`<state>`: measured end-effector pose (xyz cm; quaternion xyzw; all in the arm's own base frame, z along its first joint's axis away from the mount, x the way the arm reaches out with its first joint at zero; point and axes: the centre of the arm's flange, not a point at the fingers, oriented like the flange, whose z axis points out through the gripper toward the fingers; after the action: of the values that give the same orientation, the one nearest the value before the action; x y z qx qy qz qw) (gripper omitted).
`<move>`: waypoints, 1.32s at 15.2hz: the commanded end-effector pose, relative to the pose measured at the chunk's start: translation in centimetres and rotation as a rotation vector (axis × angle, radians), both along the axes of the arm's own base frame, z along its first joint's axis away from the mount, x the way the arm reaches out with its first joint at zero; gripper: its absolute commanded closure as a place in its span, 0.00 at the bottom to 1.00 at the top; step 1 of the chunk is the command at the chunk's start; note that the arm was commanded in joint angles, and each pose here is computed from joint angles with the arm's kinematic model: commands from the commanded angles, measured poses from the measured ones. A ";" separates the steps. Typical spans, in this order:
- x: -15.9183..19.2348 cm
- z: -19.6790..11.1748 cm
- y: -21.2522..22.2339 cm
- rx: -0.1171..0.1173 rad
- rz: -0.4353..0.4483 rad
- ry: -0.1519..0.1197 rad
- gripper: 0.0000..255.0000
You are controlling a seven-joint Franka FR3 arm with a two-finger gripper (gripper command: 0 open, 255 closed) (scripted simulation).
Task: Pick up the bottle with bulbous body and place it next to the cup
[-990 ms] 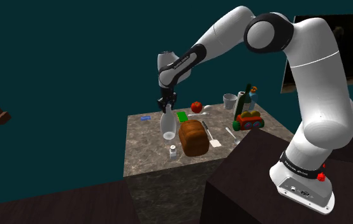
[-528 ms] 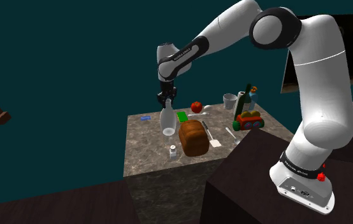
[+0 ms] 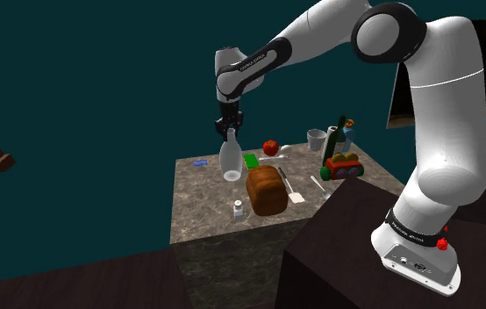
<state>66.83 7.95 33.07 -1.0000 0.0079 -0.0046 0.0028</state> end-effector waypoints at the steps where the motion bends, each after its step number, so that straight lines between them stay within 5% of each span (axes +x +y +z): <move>1: 0.1 1.3 -0.1 0.000 0.000 0.000 1.00; 20: 0.1 11.3 -0.1 0.000 0.000 0.000 1.00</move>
<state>66.94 7.84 43.82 -1.0000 0.0080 -0.0046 0.0028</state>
